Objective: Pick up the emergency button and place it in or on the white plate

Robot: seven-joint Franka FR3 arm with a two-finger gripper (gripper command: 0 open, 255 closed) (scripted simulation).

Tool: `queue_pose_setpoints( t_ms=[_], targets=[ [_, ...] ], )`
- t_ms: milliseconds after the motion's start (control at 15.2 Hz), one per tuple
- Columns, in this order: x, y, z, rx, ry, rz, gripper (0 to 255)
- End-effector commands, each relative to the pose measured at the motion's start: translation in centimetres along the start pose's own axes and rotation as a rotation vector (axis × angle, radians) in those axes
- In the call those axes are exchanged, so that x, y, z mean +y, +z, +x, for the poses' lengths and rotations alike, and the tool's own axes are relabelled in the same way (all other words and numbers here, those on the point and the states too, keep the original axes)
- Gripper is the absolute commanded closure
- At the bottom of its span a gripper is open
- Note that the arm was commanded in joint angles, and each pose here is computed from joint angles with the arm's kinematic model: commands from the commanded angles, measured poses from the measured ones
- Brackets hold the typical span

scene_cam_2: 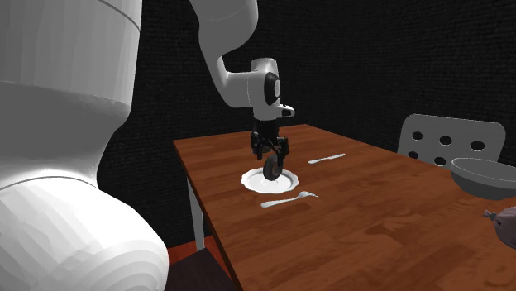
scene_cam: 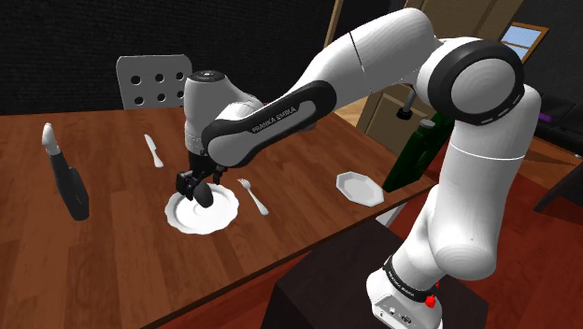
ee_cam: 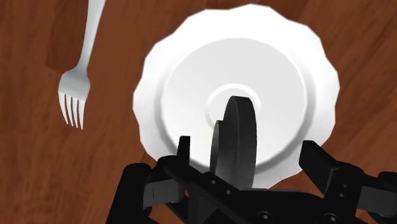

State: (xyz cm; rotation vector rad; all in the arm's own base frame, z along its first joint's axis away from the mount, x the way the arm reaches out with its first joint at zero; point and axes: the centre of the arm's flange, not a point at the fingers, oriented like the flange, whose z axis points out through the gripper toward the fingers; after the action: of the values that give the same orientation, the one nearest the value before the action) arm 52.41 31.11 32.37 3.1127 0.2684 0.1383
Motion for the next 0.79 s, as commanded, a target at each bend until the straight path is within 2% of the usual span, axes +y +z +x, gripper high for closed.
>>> queue_pose_setpoints(
  t_ms=[0, 198, 726],
  targets=[
    [0.0, -1.3, 0.0, 0.000, 0.000, 0.000, 0],
    [0.0, -5.0, 0.0, 0.000, 0.000, 0.000, 0],
    [0.0, -5.0, 0.0, 0.000, 0.000, 0.000, 0]
  ],
)
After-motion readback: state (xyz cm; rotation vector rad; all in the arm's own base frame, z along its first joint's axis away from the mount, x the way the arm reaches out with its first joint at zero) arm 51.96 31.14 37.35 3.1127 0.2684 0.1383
